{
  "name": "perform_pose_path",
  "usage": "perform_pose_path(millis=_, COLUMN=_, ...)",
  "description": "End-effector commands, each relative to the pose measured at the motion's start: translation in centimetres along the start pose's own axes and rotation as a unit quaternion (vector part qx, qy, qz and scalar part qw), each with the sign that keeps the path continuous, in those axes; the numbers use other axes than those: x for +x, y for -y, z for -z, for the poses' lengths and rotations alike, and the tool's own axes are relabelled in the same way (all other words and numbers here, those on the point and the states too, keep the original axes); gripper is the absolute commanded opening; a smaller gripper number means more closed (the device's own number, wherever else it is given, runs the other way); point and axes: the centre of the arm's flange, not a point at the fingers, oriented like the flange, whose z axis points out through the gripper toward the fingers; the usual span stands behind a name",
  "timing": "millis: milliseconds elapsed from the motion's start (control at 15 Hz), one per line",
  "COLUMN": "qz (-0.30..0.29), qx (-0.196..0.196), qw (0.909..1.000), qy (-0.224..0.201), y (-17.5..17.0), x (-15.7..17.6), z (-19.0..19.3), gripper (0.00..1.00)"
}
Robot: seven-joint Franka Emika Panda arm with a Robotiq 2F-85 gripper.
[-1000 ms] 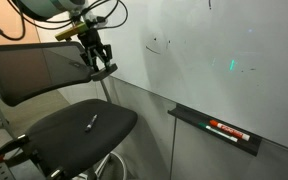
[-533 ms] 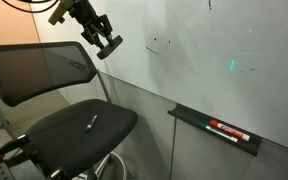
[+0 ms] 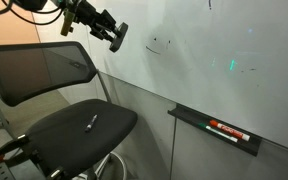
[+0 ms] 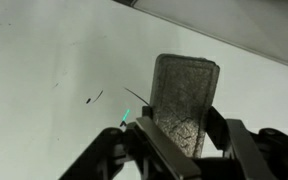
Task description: Pick up the black eraser and erase all the black writing from the whiteboard
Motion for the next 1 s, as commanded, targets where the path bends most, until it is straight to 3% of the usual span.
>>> perform_pose_path(millis=0, qz=-0.055, qx=-0.004, qw=0.996, qy=-0.07, y=3.2, x=0.2, z=-2.7, gripper=0.31)
perform_pose_path(millis=533, qz=-0.122, qx=0.026, qw=0.9864, qy=-0.107, y=5.1, x=-2.0, z=-10.3, gripper=0.31)
perform_pose_path(millis=933, qz=-0.116, qx=0.024, qw=0.9805, qy=-0.157, y=5.8, x=0.7, z=-12.4, gripper=0.31)
